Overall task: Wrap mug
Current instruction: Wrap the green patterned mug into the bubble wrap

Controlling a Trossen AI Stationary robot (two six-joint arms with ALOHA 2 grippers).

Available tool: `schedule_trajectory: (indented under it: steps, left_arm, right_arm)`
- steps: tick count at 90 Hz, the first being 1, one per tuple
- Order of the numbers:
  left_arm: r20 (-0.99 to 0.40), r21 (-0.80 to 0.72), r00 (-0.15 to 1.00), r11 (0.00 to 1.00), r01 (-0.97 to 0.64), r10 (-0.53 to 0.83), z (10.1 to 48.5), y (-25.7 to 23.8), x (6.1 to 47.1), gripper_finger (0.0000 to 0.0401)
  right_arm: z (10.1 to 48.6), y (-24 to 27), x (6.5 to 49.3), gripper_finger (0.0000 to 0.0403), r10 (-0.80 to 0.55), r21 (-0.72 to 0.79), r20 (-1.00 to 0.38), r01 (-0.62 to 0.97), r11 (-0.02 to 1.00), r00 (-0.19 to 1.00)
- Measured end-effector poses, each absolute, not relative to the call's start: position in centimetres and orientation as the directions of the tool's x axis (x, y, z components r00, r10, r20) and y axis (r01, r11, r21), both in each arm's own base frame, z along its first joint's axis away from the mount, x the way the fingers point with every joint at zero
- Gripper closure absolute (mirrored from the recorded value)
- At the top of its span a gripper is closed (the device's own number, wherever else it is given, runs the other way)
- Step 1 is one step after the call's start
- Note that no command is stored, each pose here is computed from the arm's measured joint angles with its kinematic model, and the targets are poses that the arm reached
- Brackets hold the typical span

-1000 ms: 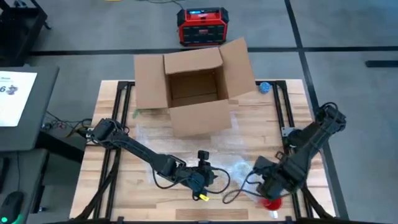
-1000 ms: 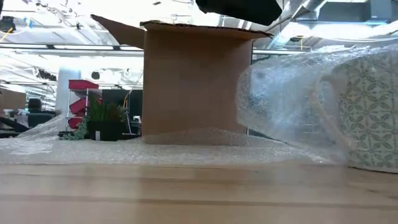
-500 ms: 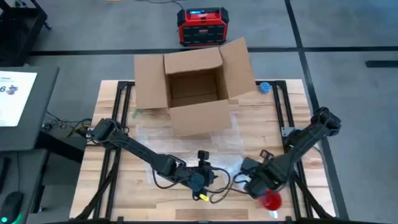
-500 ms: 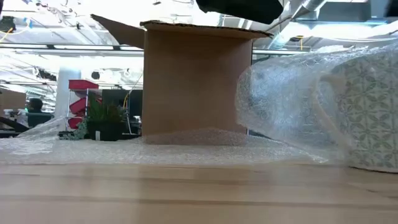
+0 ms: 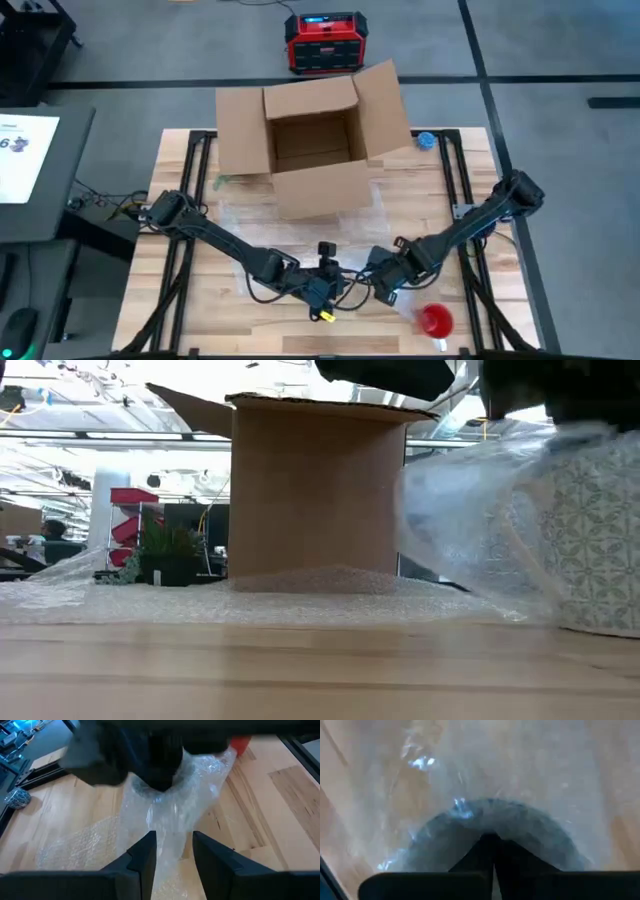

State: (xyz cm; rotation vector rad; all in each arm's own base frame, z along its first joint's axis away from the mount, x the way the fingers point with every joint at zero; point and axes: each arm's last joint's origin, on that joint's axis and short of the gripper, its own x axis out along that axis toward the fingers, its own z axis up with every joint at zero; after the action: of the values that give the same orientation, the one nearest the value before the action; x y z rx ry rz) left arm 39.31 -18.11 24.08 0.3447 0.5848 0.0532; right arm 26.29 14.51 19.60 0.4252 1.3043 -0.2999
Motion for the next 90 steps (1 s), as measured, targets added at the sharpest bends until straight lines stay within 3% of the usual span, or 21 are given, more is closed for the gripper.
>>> schedule_trajectory:
  steps: [17,42,62,90]
  left_arm:
    - [-0.531,0.333,0.835,0.942,0.047,0.146,24.1,-18.1,39.3,0.0294]
    - [-0.530,0.333,0.836,0.942,0.048,0.145,24.1,-18.1,39.3,0.0294]
    - [-0.530,0.333,0.836,0.942,0.048,0.145,24.1,-18.1,39.3,0.0294]
    - [-0.531,0.333,0.835,0.942,0.048,0.145,24.1,-18.1,39.3,0.0294]
  right_arm:
    - [19.5,14.1,26.3,0.0403,0.034,0.133,-0.973,0.429,0.893,0.230]
    - [23.5,15.5,26.1,0.0403,0.008,0.087,-0.979,0.386,0.918,0.202]
    - [26.6,17.7,25.9,0.0403,0.029,0.126,-0.956,0.322,0.938,0.291]
    - [23.2,17.2,25.7,0.0403,0.024,0.112,-0.967,0.337,0.935,0.254]
